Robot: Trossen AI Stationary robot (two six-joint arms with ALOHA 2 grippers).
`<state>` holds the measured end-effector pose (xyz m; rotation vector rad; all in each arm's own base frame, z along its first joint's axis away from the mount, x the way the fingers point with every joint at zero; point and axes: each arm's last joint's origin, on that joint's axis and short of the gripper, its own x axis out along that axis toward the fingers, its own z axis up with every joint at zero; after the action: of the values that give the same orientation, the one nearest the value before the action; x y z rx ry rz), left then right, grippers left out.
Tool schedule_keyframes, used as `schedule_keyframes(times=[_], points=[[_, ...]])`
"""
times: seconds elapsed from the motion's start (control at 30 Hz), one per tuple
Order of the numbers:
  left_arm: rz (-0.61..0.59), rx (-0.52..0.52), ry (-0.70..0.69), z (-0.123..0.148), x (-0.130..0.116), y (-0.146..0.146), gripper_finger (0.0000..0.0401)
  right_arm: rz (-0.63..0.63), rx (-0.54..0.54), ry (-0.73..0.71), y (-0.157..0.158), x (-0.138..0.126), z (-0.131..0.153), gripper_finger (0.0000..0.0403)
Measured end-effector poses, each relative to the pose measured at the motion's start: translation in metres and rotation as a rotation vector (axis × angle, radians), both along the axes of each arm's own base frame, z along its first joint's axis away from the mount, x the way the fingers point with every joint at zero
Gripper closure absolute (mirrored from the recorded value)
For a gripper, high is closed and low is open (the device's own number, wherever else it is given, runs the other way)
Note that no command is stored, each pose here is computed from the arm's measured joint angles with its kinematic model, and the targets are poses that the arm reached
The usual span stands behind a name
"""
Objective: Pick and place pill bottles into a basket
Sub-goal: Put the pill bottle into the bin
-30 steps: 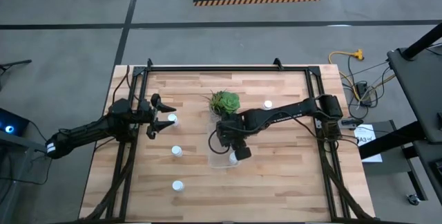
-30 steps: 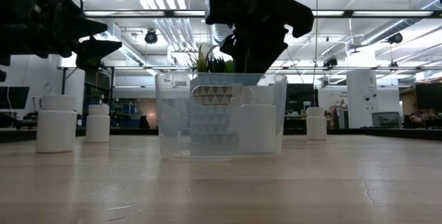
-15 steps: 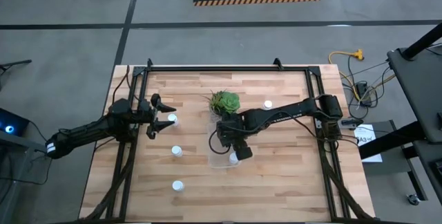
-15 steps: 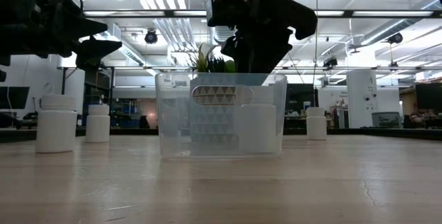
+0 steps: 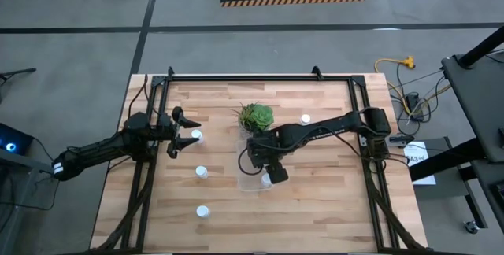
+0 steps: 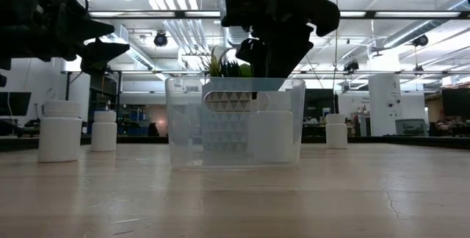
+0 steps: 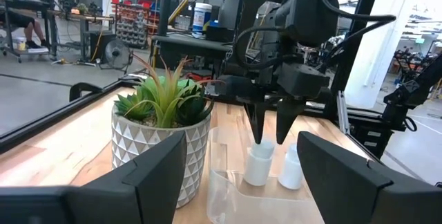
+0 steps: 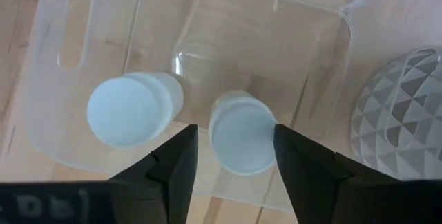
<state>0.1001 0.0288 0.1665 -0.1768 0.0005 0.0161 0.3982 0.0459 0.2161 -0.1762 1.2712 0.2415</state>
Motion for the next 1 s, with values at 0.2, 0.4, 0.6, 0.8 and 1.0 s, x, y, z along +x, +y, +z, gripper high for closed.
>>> schedule_keyframes(times=[0.2, 0.4, 0.6, 0.8, 1.0], points=[[0.0, 0.0, 0.0, 0.0, 0.0, 0.0, 0.0143, 0.007, -0.001, -0.021, -0.001, 0.002, 0.011, 0.0205], [-0.001, 0.0, 0.0, 0.0, 0.0, 0.0, 0.0143, -0.021, 0.003, -0.01, -0.006, 0.003, 0.022, 0.0193], [0.0, 0.0, 0.0, 0.0, 0.0, 0.0, 0.0143, -0.093, 0.061, 0.026, -0.021, -0.001, 0.028, 0.0179], [0.0, 0.0, 0.0, 0.0, 0.0, 0.0, 0.0143, -0.158, 0.109, -0.018, -0.039, -0.01, 0.049, 0.0146], [0.0, 0.0, 0.0, 0.0, 0.0, 0.0, 0.0143, -0.235, 0.114, -0.01, -0.061, -0.029, 0.07, 0.0098]])
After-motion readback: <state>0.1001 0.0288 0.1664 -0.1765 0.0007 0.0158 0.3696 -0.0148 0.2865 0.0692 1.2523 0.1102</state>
